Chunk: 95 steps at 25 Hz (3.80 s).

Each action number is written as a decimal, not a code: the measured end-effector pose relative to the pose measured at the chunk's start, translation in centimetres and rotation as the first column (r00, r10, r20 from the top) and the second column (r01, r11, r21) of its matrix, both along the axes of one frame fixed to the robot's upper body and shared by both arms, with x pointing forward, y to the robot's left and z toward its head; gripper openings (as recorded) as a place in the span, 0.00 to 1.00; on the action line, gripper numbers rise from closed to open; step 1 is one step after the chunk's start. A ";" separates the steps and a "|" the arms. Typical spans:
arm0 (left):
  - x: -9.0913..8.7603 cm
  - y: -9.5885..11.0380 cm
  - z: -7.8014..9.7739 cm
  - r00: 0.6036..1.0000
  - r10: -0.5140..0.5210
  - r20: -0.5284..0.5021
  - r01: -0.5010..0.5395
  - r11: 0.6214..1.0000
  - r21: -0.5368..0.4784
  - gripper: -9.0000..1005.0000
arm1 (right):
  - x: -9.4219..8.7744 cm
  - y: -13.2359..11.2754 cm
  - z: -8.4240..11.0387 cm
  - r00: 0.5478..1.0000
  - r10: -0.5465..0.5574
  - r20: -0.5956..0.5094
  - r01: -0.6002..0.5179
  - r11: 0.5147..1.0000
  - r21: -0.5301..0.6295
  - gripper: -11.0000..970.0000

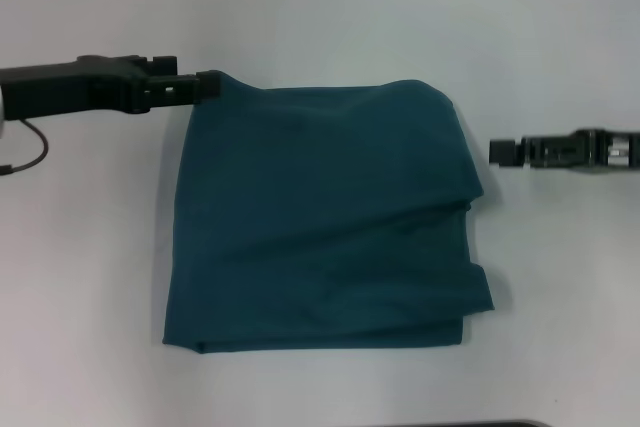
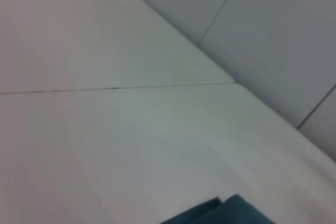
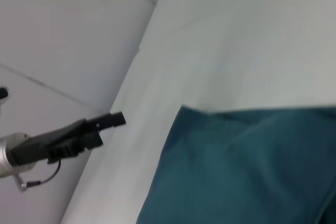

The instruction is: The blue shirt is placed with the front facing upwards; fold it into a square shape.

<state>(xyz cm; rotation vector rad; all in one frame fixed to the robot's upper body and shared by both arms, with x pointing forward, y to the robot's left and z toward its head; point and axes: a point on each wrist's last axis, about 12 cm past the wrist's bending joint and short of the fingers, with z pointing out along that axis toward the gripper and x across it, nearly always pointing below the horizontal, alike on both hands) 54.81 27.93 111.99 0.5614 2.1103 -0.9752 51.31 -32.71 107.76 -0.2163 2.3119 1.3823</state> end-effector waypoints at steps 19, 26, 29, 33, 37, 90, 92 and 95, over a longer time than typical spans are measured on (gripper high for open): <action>-1.9 -0.1 -2.0 0.998 -0.062 -0.007 0.061 0.991 -0.122 0.84 | 1.1 4.9 -1.4 0.997 0.076 0.013 -0.077 0.997 0.009 0.53; -2.0 -0.1 -2.3 0.998 -0.060 -0.009 0.058 0.990 -0.128 0.84 | 1.3 5.8 -2.5 0.996 0.088 -0.025 -0.089 0.995 -0.042 0.53; -2.0 0.0 -2.3 0.998 -0.059 -0.009 0.058 0.990 -0.127 0.84 | 1.2 5.4 -3.0 0.997 0.069 -0.044 -0.072 0.994 -0.077 0.53; -1.8 -0.1 -2.3 0.998 -0.061 -0.007 0.060 0.990 -0.128 0.84 | 1.0 5.2 -3.4 0.996 0.060 -0.062 -0.066 0.993 -0.095 0.53; -1.6 -0.2 -2.3 0.998 -0.059 -0.005 0.058 0.990 -0.127 0.84 | 0.9 5.1 -3.1 0.995 0.077 -0.056 -0.081 0.994 -0.077 0.53; -1.3 0.0 -1.6 0.995 -0.104 0.000 0.103 0.987 -0.123 0.84 | 0.5 2.5 -1.2 0.996 0.076 0.046 -0.075 0.997 -0.028 0.52; -1.5 0.1 -1.5 0.993 -0.120 0.002 0.119 0.985 -0.127 0.84 | 0.5 2.1 -1.1 0.997 0.056 0.054 -0.055 0.998 -0.022 0.52; -1.8 0.1 -1.5 0.990 -0.140 0.005 0.140 0.982 -0.128 0.84 | 0.5 2.0 -1.1 0.997 0.048 0.063 -0.047 0.999 -0.020 0.52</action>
